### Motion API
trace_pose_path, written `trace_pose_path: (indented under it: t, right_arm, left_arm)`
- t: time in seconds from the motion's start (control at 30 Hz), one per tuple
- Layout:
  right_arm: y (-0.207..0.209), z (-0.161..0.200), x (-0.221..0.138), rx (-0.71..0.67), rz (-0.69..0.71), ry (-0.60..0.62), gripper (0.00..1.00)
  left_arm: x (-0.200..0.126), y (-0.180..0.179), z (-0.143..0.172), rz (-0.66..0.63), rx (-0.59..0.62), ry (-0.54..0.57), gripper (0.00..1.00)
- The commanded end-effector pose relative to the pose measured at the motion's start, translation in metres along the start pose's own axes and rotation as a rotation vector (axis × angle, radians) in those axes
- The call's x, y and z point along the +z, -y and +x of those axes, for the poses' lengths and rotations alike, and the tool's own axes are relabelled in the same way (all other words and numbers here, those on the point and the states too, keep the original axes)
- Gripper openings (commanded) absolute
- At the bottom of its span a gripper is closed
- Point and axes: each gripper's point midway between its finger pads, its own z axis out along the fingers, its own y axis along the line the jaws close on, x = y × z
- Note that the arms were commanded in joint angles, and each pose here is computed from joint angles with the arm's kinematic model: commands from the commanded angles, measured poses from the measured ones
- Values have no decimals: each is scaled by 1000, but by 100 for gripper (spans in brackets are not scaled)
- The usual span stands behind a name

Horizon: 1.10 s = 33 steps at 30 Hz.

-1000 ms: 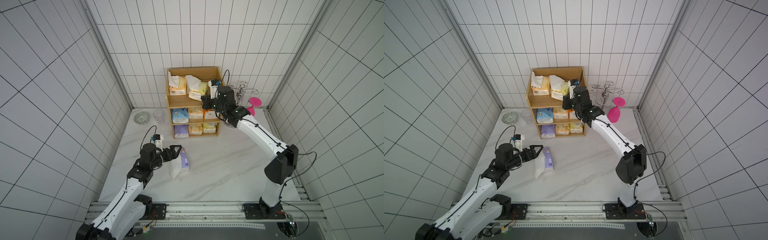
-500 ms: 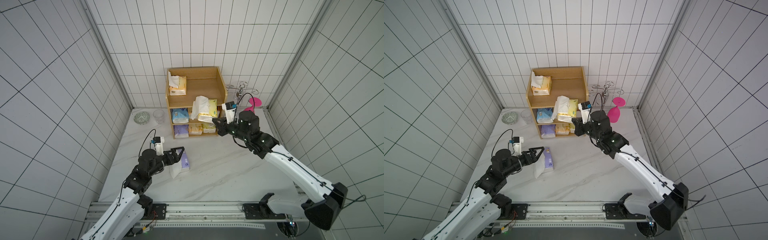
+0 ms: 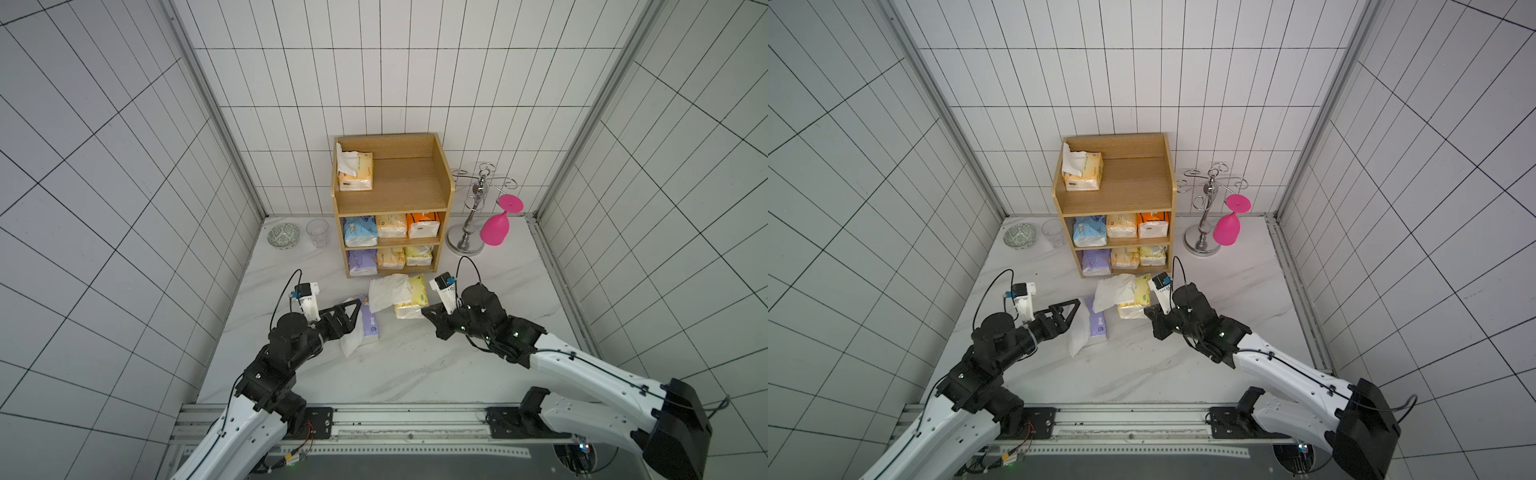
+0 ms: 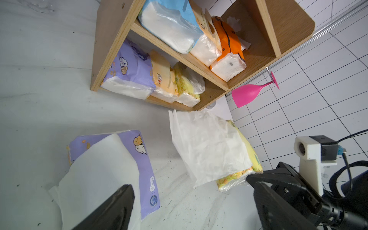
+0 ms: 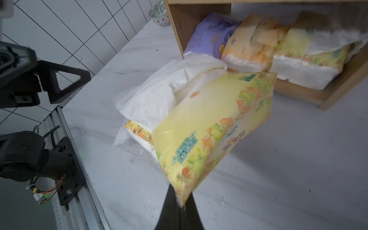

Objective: Remove the tissue boxes from the shelf
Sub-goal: Place the box of tissues at the center of the board.

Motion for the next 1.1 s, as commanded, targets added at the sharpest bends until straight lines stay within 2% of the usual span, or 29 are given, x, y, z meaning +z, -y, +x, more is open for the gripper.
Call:
trace_pose_path:
  t: [0.0, 0.1, 0.23, 0.27, 0.37, 0.43, 0.67, 0.77, 0.93, 1.07]
  right_arm:
    - [1, 6, 9, 44, -7, 69, 0]
    - [8, 33, 21, 83, 3, 36, 0]
    - [15, 61, 36, 122, 11, -6, 14]
    - [16, 67, 39, 127, 14, -18, 18]
    - [20, 79, 43, 140, 30, -58, 43]
    - [25, 85, 42, 148, 55, -78, 51]
    - [44, 81, 11, 148, 180, -47, 58]
    - [44, 72, -7, 167, 180, -6, 63]
    - [55, 66, -22, 306, 174, -17, 66]
    - [58, 67, -10, 404, 129, -91, 66]
  left_arm:
    - [-2, -19, 9, -65, -7, -6, 98]
    - [-2, -25, 14, -79, -11, -16, 98]
    - [0, -33, 18, -108, -9, -24, 98]
    - [0, -34, 18, -112, -8, -25, 98]
    - [2, -37, 18, -129, -3, -28, 98]
    - [2, -39, 19, -140, 3, -28, 98]
    - [3, -52, 15, -190, 33, 7, 98]
    - [3, -57, 13, -208, 44, 30, 98]
    - [9, -62, 13, -211, 44, 34, 98]
    - [18, -62, 14, -176, 2, 28, 98]
